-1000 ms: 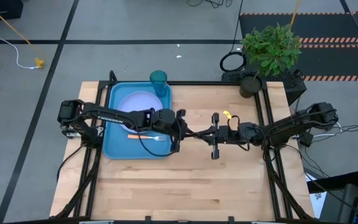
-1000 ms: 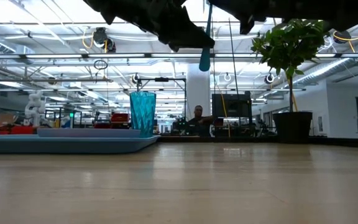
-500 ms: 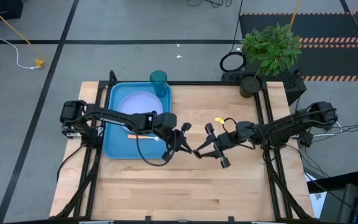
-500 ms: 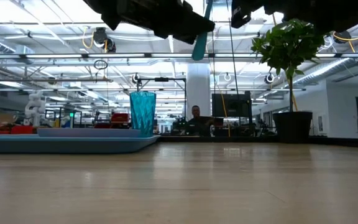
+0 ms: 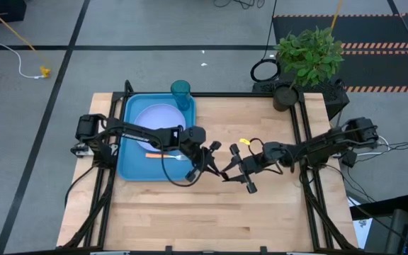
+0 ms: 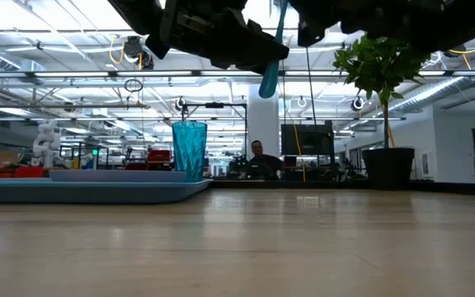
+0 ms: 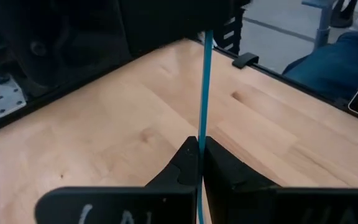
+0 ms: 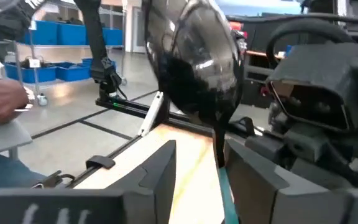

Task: Pick and place plate/cup/fork/spoon on tray
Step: Put the blue spoon on the blue tray

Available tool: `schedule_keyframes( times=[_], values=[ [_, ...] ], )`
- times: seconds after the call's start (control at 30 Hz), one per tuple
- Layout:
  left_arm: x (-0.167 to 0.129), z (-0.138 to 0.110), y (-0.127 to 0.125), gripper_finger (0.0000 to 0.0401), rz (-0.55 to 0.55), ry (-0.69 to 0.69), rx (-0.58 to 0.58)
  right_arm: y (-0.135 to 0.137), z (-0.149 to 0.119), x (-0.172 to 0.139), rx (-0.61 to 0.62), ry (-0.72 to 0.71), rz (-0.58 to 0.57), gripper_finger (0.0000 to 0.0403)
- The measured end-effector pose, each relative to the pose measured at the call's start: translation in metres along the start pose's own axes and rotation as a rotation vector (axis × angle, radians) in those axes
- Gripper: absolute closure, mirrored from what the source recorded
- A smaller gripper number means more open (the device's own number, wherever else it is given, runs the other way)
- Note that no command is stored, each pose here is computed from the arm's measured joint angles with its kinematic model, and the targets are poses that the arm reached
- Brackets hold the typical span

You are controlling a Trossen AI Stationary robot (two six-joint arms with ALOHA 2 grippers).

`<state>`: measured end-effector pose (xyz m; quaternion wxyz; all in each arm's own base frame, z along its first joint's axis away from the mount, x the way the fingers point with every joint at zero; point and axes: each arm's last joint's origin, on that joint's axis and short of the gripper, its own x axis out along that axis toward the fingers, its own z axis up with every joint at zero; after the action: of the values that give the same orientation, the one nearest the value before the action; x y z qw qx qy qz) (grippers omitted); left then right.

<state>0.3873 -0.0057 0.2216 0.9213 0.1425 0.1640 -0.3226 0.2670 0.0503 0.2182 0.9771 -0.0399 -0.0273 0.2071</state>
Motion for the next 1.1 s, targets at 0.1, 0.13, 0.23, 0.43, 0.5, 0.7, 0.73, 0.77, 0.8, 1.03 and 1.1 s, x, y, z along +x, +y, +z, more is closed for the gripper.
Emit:
schedule_keyframes(
  times=[0.1,0.13,0.23,0.43,0.5,0.7,0.73,0.77,0.8,1.03,1.1],
  values=[
    [0.0002,0.0004,-0.001,0.0396,-0.022,-0.01,0.005,-0.0001,0.0024,0.0009,-0.008,-0.016,0.03,0.0313],
    [0.0003,0.0006,-0.0012,0.0396,-0.028,-0.014,0.012,-0.0001,0.0025,0.001,-0.007,-0.018,0.031,0.0326],
    [0.0002,0.0007,-0.0012,0.0396,-0.031,-0.017,0.022,-0.0002,0.0025,0.001,-0.008,-0.018,0.029,0.0367],
    [0.0002,0.0009,-0.0011,0.0396,-0.032,-0.019,0.019,-0.0002,0.003,0.001,-0.001,-0.022,0.03,0.0388],
    [0.0002,0.0009,-0.0011,0.0396,-0.031,-0.019,0.018,-0.0002,0.0028,0.001,0.001,-0.021,0.029,0.0382],
    [0.0002,0.0008,-0.0011,0.0396,-0.031,-0.018,0.014,-0.0002,0.0028,0.001,0.01,-0.02,0.03,0.0379],
    [0.0002,0.0008,-0.0011,0.0396,-0.032,-0.018,0.014,-0.0002,0.0028,0.001,0.01,-0.02,0.03,0.0379],
    [0.0002,0.0008,-0.0011,0.0396,-0.031,-0.018,0.014,-0.0002,0.0028,0.001,0.01,-0.02,0.03,0.0379],
    [0.0002,0.0008,-0.0011,0.0396,-0.031,-0.018,0.014,-0.0002,0.0028,0.001,0.01,-0.02,0.03,0.0378],
    [0.0002,0.0009,-0.0011,0.0396,-0.031,-0.019,0.012,0.0003,0.0028,0.0011,0.01,-0.021,0.032,0.0378],
    [0.0003,0.0009,-0.001,0.0396,-0.031,-0.019,0.012,0.0005,0.0028,0.0011,0.01,-0.021,0.037,0.0378]
  ],
)
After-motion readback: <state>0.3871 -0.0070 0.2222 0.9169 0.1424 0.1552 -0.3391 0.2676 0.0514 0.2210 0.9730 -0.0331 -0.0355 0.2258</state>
